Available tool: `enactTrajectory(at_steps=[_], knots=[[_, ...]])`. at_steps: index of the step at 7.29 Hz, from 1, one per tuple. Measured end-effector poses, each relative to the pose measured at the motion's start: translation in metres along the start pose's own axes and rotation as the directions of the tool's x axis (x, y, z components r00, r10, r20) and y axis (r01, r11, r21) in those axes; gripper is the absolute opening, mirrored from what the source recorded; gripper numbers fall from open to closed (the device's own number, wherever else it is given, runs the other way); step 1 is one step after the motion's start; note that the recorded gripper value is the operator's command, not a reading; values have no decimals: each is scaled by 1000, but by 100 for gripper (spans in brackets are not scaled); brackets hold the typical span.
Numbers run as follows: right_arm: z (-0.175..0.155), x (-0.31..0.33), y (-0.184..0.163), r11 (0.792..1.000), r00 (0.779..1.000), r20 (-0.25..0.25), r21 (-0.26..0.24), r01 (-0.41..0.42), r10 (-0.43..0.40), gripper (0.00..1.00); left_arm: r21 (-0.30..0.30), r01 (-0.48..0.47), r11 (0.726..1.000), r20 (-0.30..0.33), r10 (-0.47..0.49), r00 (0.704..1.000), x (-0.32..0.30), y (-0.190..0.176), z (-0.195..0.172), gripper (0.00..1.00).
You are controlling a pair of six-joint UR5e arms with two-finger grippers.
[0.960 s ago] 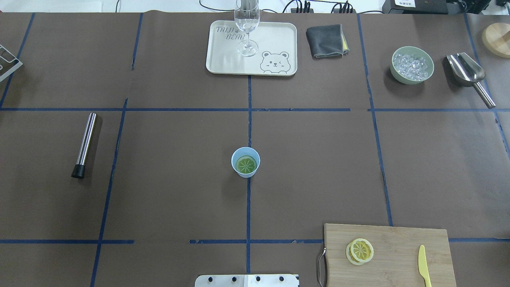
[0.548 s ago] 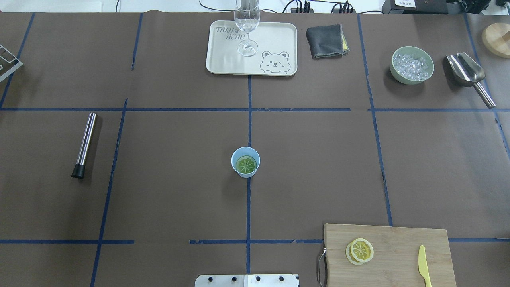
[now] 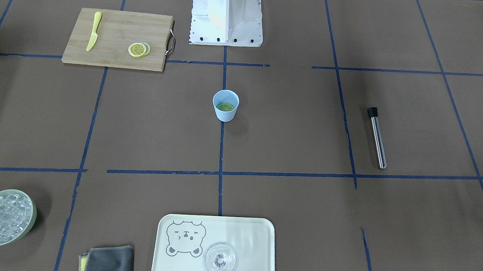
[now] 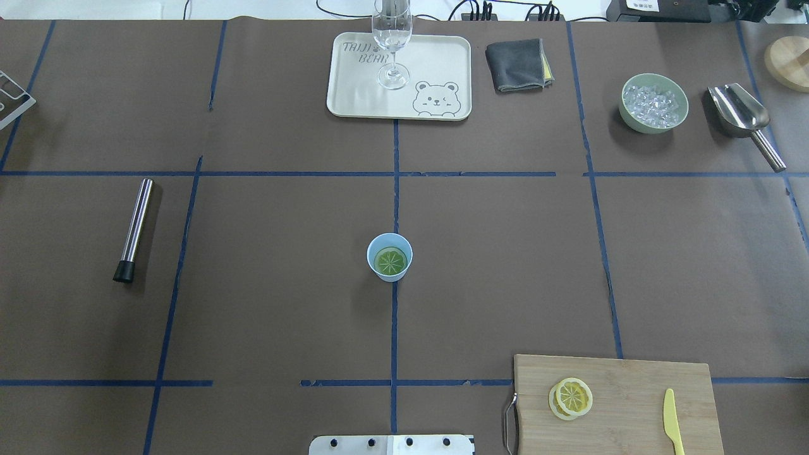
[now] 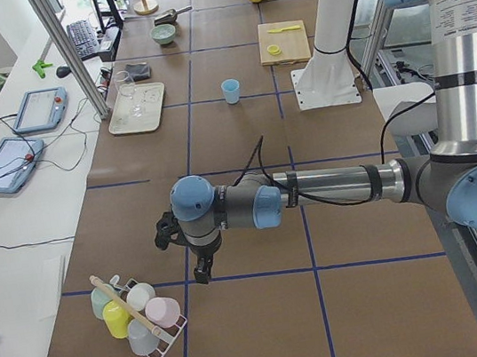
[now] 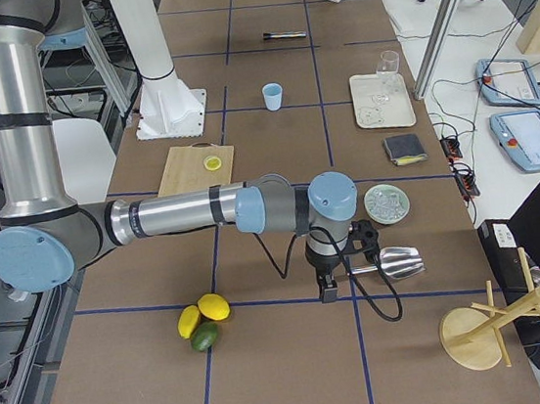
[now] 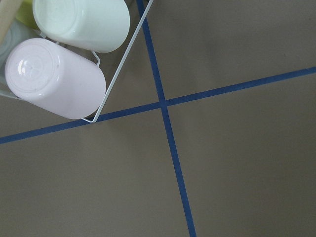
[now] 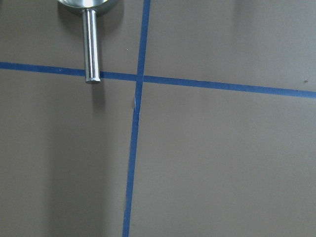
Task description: Squeeze lemon into cup
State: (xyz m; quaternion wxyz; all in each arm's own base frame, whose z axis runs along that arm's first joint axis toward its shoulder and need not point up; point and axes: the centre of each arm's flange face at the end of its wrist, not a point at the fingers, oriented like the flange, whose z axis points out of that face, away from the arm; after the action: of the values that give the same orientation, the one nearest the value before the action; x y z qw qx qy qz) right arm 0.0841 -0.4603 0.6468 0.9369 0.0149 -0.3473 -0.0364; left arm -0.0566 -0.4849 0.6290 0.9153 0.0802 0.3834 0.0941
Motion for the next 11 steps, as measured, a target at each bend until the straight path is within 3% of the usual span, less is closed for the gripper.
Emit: enactTrajectory(at_steps=[3, 11], knots=[[4, 1, 8, 1000, 1000, 12, 28, -4, 3, 100, 10, -9, 1000, 3, 9, 1000, 5, 2, -5, 100], [5, -3, 7, 999, 997, 71, 33, -10, 8, 100, 4, -3, 1000, 1, 3, 1000, 3, 7, -2, 100]])
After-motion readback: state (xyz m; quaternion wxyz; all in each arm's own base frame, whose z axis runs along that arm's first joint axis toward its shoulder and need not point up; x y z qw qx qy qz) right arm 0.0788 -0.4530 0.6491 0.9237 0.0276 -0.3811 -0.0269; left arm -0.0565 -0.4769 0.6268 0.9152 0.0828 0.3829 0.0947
